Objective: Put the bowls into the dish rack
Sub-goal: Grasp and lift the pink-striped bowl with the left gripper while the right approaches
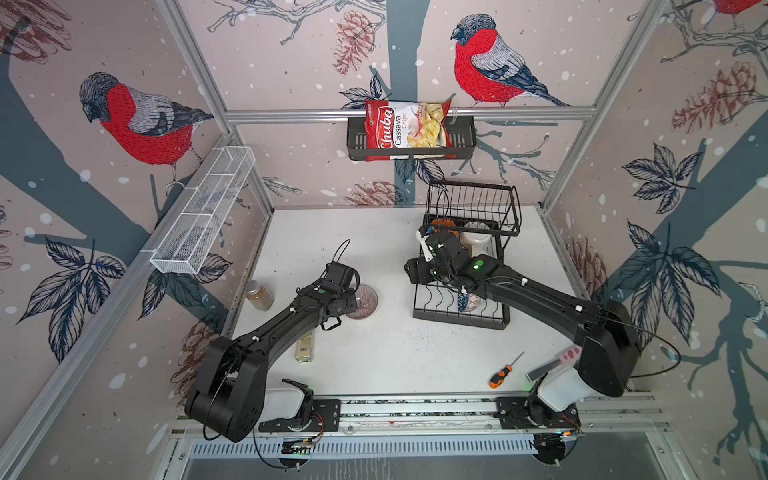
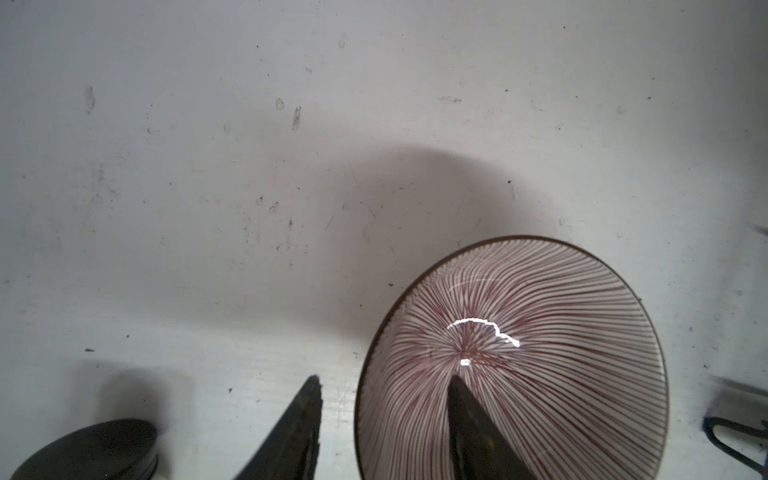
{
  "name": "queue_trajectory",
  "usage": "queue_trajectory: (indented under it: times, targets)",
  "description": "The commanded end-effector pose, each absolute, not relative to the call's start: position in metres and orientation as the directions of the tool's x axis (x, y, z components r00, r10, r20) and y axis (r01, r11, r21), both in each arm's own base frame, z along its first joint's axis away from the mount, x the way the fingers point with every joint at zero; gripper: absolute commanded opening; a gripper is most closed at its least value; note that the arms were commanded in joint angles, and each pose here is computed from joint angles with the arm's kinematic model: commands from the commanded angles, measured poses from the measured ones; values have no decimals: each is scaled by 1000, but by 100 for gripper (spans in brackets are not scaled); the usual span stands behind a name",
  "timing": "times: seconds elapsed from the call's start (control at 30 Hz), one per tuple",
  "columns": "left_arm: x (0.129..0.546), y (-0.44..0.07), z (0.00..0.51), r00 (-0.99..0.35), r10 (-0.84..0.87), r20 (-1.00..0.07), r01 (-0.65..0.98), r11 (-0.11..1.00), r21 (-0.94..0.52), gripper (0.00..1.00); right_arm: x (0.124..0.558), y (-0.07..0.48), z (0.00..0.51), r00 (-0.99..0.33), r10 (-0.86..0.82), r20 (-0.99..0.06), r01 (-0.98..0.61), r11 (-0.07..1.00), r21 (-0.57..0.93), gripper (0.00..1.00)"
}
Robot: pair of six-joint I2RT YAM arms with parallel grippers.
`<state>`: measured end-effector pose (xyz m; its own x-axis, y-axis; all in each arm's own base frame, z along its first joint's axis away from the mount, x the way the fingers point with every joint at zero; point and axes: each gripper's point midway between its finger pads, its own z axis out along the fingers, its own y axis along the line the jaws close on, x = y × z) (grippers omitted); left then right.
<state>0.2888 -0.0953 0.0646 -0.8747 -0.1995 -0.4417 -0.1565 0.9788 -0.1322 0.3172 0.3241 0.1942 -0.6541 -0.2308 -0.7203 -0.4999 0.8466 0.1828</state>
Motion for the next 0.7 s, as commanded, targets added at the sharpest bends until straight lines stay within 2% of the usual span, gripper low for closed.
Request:
queue_trajectory:
  times: [0.0, 0.47, 0.67]
  targets:
    - [291, -96, 61, -873, -208, -440, -165, 977, -135, 45, 319, 330, 199, -633, -229, -739, -520, 833, 187, 81]
    - [295, -101, 49, -883, -208, -420, -160, 976, -147, 28, 317, 329, 189, -640, -240, -729, -524, 831, 186, 80]
    - [296, -104, 48, -883, -209, -420, -156, 975, -158, 17, 316, 332, 185, -649, -239, -722, -529, 824, 203, 80]
